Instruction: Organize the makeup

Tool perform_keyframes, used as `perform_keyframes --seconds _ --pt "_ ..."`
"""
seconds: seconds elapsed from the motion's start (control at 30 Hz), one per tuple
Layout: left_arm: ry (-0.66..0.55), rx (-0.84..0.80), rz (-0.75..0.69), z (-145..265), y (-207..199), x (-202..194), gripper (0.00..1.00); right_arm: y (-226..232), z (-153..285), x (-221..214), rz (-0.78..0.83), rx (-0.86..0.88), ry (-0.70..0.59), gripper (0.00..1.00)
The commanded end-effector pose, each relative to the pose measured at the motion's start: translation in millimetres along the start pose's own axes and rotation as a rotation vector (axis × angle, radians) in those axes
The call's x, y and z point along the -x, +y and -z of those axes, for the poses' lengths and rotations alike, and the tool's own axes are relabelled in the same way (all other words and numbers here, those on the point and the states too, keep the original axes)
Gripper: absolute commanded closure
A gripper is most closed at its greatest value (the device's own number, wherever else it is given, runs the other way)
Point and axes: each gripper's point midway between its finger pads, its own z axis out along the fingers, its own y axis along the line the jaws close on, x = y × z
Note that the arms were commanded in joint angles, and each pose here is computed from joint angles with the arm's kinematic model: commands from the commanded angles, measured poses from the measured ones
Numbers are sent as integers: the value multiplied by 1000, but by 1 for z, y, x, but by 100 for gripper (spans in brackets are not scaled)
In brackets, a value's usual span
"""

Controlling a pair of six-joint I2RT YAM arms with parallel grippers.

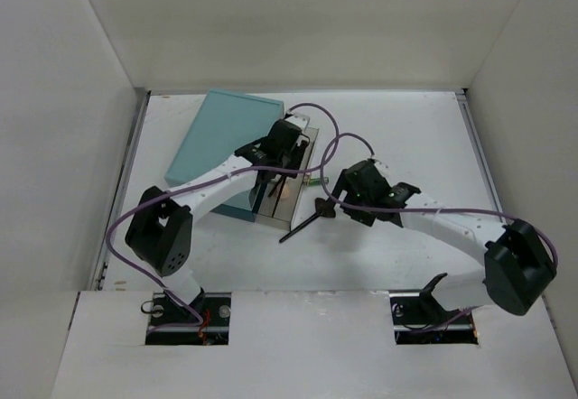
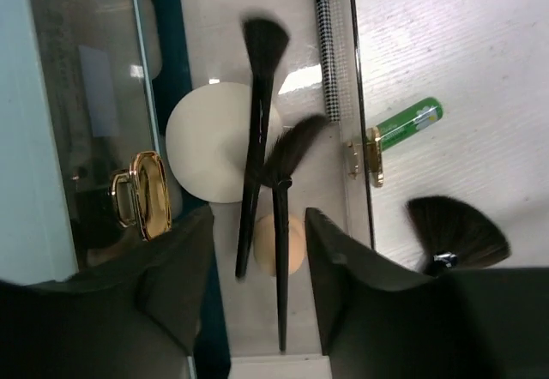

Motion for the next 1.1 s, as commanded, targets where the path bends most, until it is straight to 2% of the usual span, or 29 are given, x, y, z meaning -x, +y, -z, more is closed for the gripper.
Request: perform_keyframes --seconds 0.0,0.07,0.1,0.13,0.3,0.43,0.53,0.83,1.07 --pt "-124 -12 48 25 1 44 47 46 4 17 -101 81 -80 9" --pt "-144 -10 55 34 5 48 27 54 -3 9 -110 81 -64 9" --pt "-158 -11 60 41 7 51 7 56 -5 5 -114 77 -55 10" --pt "-176 -14 65 48 9 53 0 58 -9 0 -121 70 -45 11" --pt "-304 -6 113 101 31 77 0 63 -22 -16 -149 31 -20 25" --pt "-422 14 164 148 55 93 0 55 -24 -15 -195 -9 -38 28" --pt "-470 40 195 168 72 95 0 49 -24 -8 -193 -56 -73 27" --pt "-476 240 360 184 143 63 0 49 -48 -21 -183 -157 -53 31" --pt "-472 286 493 187 178 47 0 36 -58 -35 -170 -237 -26 32"
